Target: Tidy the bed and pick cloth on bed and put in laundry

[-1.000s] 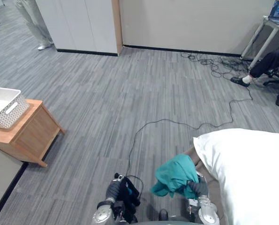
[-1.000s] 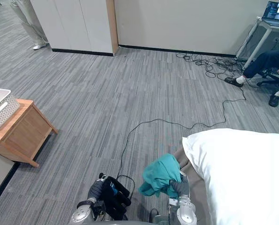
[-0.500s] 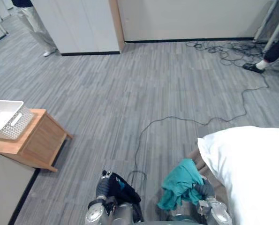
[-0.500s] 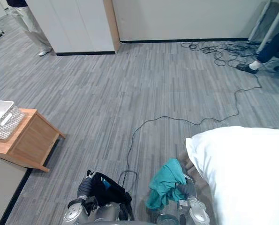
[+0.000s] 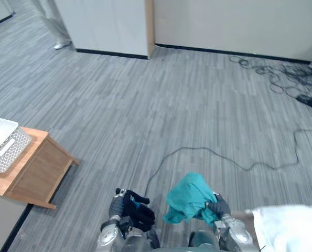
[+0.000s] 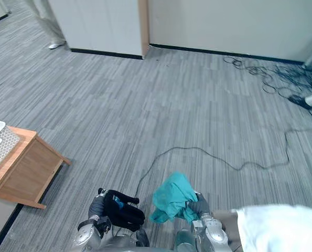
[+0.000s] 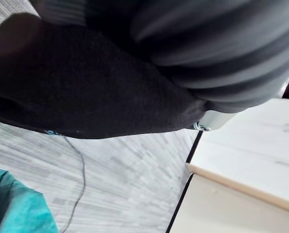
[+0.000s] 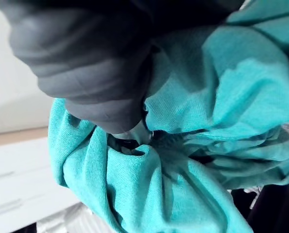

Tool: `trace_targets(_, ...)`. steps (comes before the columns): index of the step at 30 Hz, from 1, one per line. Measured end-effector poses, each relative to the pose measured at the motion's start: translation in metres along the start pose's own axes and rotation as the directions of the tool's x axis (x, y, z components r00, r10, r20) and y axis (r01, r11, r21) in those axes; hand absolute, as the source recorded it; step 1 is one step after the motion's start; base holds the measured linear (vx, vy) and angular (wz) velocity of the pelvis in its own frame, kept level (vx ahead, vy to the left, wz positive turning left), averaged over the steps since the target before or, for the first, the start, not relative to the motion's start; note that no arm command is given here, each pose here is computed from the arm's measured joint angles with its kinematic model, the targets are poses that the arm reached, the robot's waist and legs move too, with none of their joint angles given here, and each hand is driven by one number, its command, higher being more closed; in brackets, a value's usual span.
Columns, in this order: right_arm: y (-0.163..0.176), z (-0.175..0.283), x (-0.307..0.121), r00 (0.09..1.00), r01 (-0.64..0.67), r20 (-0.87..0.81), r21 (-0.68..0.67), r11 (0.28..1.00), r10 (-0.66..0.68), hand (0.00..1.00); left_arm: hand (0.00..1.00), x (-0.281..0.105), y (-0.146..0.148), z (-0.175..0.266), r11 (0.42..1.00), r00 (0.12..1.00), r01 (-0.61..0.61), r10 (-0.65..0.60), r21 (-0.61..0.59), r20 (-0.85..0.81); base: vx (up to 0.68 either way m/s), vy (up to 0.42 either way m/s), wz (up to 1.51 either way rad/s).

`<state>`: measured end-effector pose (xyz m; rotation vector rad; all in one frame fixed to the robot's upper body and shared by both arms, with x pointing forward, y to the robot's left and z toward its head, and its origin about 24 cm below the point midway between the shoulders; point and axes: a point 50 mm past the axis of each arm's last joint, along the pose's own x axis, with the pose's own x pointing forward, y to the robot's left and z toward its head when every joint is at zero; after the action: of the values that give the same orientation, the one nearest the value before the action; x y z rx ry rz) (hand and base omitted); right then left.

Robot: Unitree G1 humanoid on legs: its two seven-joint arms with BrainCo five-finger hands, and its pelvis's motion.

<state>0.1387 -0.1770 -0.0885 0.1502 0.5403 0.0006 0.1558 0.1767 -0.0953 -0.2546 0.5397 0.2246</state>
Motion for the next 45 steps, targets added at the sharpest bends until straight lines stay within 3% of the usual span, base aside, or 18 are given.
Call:
trace_targets(3,0.004,0.006,0.000,0.999,-0.034,0.030,0.018,0.999,0.034,1.00,1.00,-0.008,0.026,-0.005,0.998,0.998,-0.062,0.062,0.032,-0.015,0.55,-0.535,1.02)
trace_targets(6,0.012,0.015,0.006,0.995,-0.086,0.050,-0.027,0.996,0.087,1.00,1.00,-0.027,0.050,-0.025,0.985,0.982,-0.171,0.168,-0.024,-0.085,0.64,-0.724,0.60)
trace_targets(10,-0.002,0.046,0.027,0.989,-0.104,0.094,-0.135,0.985,0.118,1.00,1.00,-0.035,0.013,-0.051,0.976,0.979,-0.152,0.127,-0.155,-0.160,0.53,-0.536,0.06)
trace_targets(18,0.011,0.062,0.031,0.971,-0.188,0.100,-0.250,0.950,0.219,1.00,1.00,-0.026,0.004,-0.017,0.981,0.995,-0.101,0.102,-0.169,0.001,0.46,-0.315,0.47)
trace_targets(23,0.013,0.053,0.032,0.969,-0.228,0.033,-0.266,0.937,0.246,1.00,1.00,-0.027,0.004,-0.022,0.970,0.985,-0.170,0.161,-0.172,-0.065,0.49,-0.163,0.31)
trace_targets(28,0.017,0.034,0.033,0.975,-0.221,-0.014,-0.179,0.959,0.222,1.00,1.00,-0.021,0.017,-0.016,0.978,0.978,-0.207,0.206,-0.029,-0.041,0.58,-0.040,0.89)
trace_targets(33,0.011,0.019,0.022,0.994,-0.113,-0.019,-0.108,0.988,0.112,1.00,1.00,-0.003,0.000,0.014,0.989,0.988,-0.130,0.123,0.070,0.094,0.52,-0.144,1.71)
trace_targets(37,0.019,0.029,0.022,0.990,-0.135,0.024,-0.070,0.988,0.137,1.00,1.00,-0.005,0.025,0.020,0.973,0.979,-0.186,0.172,0.136,0.112,0.55,-0.370,1.17)
trace_targets(40,0.024,0.037,0.023,0.985,-0.158,0.059,-0.052,0.986,0.161,1.00,1.00,-0.024,0.039,0.018,0.965,0.967,-0.234,0.219,0.119,0.127,0.64,-0.477,0.98)
trace_targets(45,-0.002,0.049,0.025,0.993,-0.084,0.075,-0.093,0.992,0.091,1.00,1.00,-0.021,0.011,0.016,0.981,0.973,-0.196,0.194,0.004,0.125,0.52,-0.340,0.48)
